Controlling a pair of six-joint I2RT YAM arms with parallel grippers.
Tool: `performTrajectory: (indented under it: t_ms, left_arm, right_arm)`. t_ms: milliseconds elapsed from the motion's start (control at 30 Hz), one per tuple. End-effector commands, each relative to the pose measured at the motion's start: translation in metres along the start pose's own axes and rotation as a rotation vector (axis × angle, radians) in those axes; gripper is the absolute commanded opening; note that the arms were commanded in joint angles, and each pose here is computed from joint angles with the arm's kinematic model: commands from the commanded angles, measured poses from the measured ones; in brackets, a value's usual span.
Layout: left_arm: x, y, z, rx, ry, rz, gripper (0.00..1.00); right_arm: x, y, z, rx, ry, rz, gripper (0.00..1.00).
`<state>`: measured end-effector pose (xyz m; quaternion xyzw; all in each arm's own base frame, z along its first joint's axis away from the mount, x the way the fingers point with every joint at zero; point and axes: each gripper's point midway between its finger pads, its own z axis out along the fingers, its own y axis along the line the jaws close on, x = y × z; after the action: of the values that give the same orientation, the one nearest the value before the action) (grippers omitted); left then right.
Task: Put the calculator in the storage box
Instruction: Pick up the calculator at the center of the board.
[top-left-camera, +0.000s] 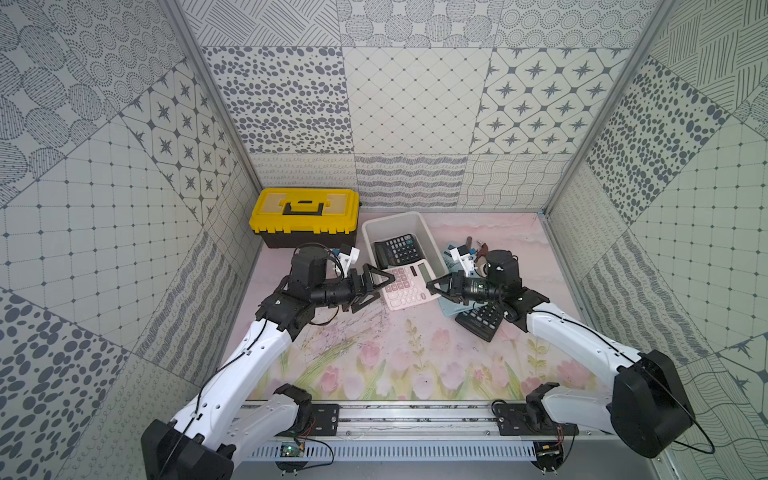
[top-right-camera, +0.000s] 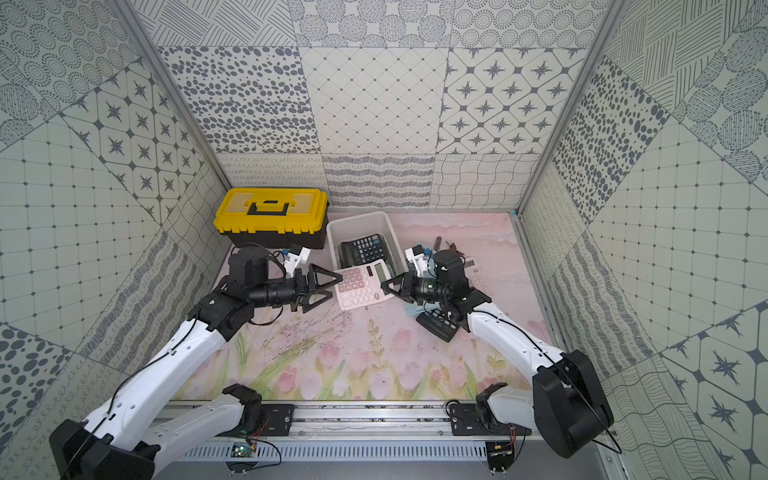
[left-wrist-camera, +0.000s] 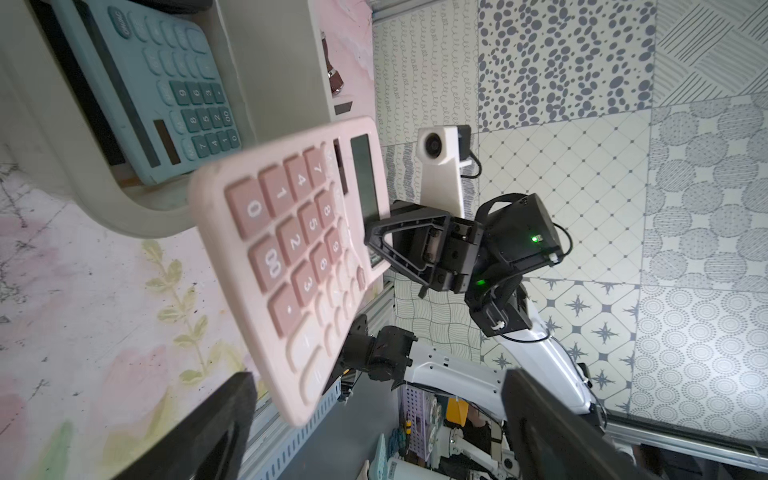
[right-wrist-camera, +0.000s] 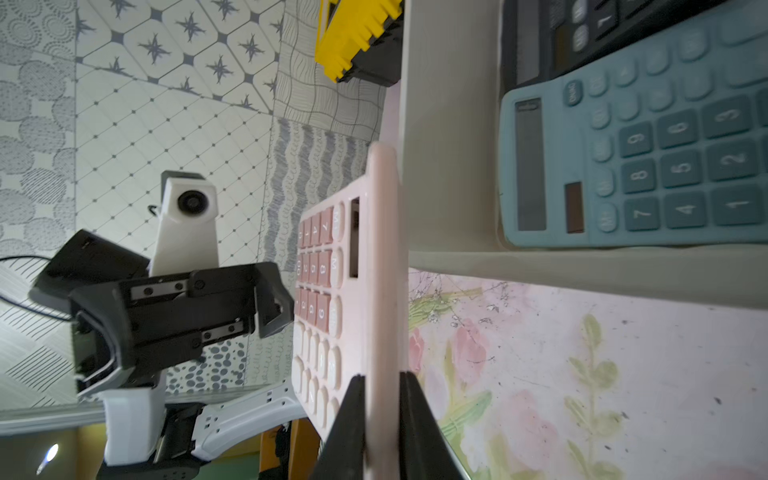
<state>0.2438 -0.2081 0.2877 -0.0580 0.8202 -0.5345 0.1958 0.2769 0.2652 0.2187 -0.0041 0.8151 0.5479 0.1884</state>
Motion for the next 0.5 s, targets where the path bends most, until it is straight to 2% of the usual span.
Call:
performTrajectory:
  t_ms: [0,233,467]
  left_arm:
    - [-0.001,0.019,-0.017,-0.149,-0.073,0.097,1.00]
    - [-0.003,0.030,-0.031,-0.232,-0.138,0.141,1.00]
    - [0.000,0.041,-0.033,-0.278,-0.131,0.145,1.00]
  right_arm:
    - [-0.026,0.004,-0.005,0.074,-0.073,-0.074,0.00]
    - [-0.067,-0.001,0.002,0.223,-0.113,-0.143,0.00]
    - [-0.111,-0.009,0.019,0.346,-0.145,-0.221,0.00]
